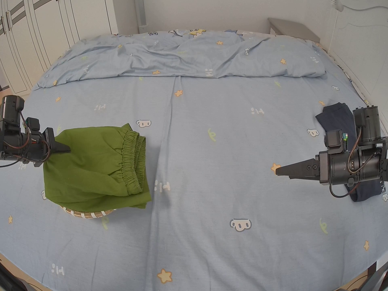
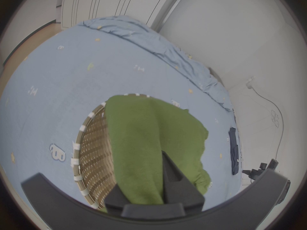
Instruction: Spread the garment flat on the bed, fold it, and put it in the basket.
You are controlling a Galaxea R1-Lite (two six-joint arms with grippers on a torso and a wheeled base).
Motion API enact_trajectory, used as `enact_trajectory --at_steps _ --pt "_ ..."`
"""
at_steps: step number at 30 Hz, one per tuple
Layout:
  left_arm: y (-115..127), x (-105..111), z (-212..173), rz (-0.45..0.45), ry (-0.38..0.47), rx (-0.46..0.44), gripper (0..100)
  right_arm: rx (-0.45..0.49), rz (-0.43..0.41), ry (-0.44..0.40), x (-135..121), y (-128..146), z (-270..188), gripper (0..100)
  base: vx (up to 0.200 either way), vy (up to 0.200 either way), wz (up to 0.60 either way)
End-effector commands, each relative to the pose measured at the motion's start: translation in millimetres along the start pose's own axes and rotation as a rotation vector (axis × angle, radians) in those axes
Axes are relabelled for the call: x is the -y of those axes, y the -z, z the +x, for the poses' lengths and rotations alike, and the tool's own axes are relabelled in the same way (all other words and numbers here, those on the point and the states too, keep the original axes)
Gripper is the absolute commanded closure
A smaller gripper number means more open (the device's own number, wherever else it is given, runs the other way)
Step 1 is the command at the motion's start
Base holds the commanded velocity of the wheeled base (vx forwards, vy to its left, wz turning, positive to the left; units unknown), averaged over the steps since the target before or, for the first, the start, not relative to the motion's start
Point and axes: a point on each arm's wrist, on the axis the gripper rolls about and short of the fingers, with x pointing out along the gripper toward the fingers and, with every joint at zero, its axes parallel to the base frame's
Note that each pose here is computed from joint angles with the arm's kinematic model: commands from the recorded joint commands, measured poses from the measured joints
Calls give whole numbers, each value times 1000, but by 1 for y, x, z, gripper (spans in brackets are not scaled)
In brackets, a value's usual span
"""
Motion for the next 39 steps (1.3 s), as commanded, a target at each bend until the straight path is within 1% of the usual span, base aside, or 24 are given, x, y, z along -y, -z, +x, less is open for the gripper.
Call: enact_trajectory --at_steps 1,5,12,13,19,22,23,26,27,28,29,30,33,35,36,39 --pt "8 -34 47 -72 -45 -108 100 2 -9 -8 -4 2 -2 0 0 0 0" --pt "12 -44 62 -90 -57 -142 100 1 -8 -7 -4 2 -2 0 0 0 0" --pt "11 -43 63 -85 -61 -142 100 1 -9 -6 -4 2 -1 0 0 0 0" --pt "11 -43 62 -83 -62 -140 0 2 -10 -6 -4 1 -2 0 0 0 0" --pt "10 -37 59 -53 -118 -116 0 5 -10 -4 -4 1 -2 0 0 0 0" --pt "1 -16 23 -5 -127 -10 0 4 -17 -5 -4 2 -2 0 0 0 0" --pt "1 -15 22 -2 -125 -7 0 4 -17 -5 -4 2 -2 0 0 0 0" --pt "-3 2 -6 31 -107 67 0 12 -35 -9 -7 2 -5 0 0 0 0" --pt "-3 2 -6 31 -107 67 0 12 -35 -9 -7 2 -5 0 0 0 0" --pt "-1 9 -19 49 -101 99 0 19 -50 -11 -10 3 -9 0 0 0 0" --pt "-1 9 -20 50 -100 101 0 19 -51 -11 -10 3 -9 0 0 0 0" --pt "-1 17 -36 71 -104 147 0 31 -75 -12 -13 4 -13 0 0 0 0" --pt "4 33 -66 118 -131 237 0 67 -141 -10 -21 7 -26 0 0 0 0" --pt "6 37 -70 126 -133 248 0 75 -154 -7 -22 8 -29 0 0 0 0" --pt "20 63 -90 188 -94 295 0 107 -226 14 -25 16 -40 0 0 0 0" --pt "43 85 -113 242 -56 333 0 124 -282 75 -24 36 -53 0 0 0 0"
